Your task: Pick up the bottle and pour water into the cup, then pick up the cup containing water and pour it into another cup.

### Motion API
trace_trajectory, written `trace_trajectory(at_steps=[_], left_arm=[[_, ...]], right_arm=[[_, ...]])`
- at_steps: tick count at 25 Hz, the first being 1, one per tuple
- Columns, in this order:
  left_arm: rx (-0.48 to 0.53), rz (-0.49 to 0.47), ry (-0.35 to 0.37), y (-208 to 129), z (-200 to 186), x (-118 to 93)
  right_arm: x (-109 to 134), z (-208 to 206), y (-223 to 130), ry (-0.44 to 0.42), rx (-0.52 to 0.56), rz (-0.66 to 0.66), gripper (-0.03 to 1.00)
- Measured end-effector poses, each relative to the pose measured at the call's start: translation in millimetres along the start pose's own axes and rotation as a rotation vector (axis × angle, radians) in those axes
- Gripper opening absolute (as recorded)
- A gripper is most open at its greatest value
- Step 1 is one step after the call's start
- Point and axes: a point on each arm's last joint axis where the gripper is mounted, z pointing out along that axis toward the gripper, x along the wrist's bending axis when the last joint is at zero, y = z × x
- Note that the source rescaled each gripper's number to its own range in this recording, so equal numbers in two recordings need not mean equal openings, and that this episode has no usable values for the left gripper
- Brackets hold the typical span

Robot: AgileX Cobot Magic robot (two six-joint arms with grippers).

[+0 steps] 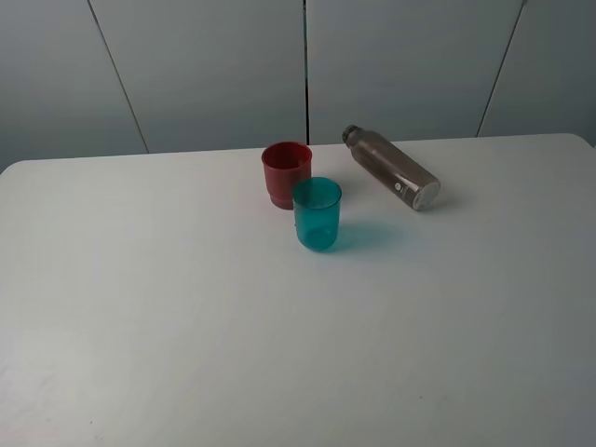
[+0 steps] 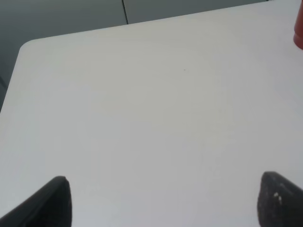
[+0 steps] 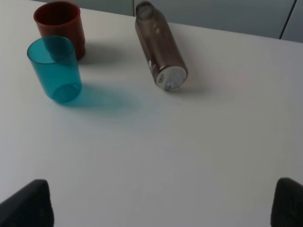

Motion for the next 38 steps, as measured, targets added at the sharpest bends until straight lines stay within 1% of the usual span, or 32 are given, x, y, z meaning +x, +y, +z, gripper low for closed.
trace_trajectory(at_steps=[2,5,9,11,17,27,33,38], left_arm=[[0.0,0.0,0.0,0.0,0.0,0.0],[0.0,0.0,0.0,0.0,0.0,0.0],[0.0,0.0,0.0,0.0,0.0,0.0],[0.0,-0.002,0.0,0.0,0.0,0.0],[0.0,-0.002,0.0,0.0,0.0,0.0],[0.0,-0.002,0.0,0.0,0.0,0.0],[0.0,-0.002,0.0,0.0,0.0,0.0],[0.0,-0.002,0.0,0.0,0.0,0.0]], right_arm=[[-1.0,-4.0,-7.2,-0.029,-0.027,-0.008,1.0],[-3.4,-4.6,-9.5,-0.058,-0.027,0.01,1.0],[-3.6,-4.9,-9.7,-0.063,-0.03,0.028,1.0],[-3.4,-4.9,-9.7,-0.068,-0.031,0.063,1.0],[-2.6,-4.3,-9.3,-0.163,-0.032,0.15,1.0],[-2.6,-4.2,-9.3,-0.172,-0.032,0.162,1.0],[-5.9,-4.8,-10.0,-0.209,-0.031,0.194,1.0],[-6.1,-4.9,-10.0,-0.212,-0.031,0.197,1.0]])
